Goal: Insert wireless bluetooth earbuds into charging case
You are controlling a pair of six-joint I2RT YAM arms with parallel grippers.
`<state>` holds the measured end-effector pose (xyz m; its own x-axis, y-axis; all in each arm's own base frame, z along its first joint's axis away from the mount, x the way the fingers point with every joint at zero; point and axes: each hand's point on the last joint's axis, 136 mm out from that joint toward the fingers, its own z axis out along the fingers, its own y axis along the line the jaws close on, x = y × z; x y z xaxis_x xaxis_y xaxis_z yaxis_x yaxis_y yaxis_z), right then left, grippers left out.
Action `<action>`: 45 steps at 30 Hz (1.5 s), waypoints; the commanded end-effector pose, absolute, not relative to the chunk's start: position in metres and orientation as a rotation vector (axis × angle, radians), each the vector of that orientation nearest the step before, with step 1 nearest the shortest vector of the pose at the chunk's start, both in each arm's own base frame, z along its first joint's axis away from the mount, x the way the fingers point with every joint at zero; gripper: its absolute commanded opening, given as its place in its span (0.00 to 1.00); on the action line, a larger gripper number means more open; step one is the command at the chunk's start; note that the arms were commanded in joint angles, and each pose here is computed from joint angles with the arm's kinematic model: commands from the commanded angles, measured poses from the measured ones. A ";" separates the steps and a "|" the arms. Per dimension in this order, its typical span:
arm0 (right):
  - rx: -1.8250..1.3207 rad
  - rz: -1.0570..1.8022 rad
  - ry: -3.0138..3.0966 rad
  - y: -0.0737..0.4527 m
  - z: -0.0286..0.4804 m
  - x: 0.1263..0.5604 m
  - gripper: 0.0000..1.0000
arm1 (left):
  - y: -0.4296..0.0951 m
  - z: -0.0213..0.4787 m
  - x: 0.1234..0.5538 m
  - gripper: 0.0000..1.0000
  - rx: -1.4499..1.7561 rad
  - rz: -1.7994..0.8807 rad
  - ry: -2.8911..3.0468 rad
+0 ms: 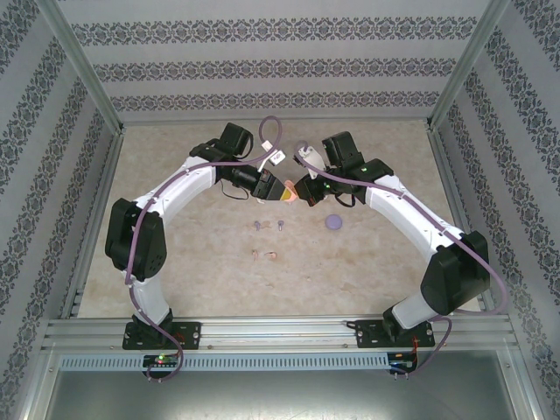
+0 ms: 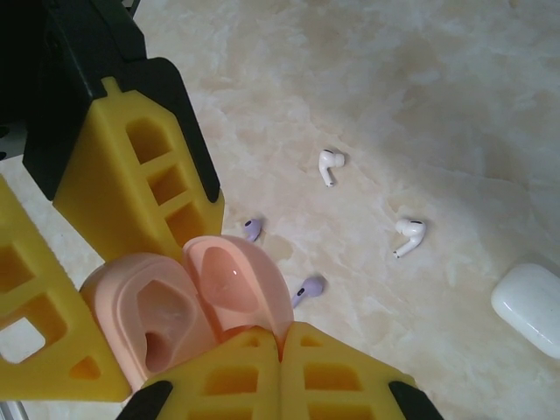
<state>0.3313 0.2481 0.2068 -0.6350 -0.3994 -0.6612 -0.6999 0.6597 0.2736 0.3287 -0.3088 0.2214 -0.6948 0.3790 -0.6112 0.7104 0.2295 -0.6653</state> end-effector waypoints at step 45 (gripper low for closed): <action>-0.105 0.521 2.790 0.331 0.093 0.243 0.58 | -0.125 0.324 0.413 0.00 0.064 -0.430 1.534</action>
<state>0.2342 0.3246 0.0898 -0.9539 -0.0809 -0.2890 -0.1883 0.9112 0.3665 0.4061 -0.1582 0.2964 -0.1498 -0.1373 -0.9791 0.4359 0.8797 -0.1901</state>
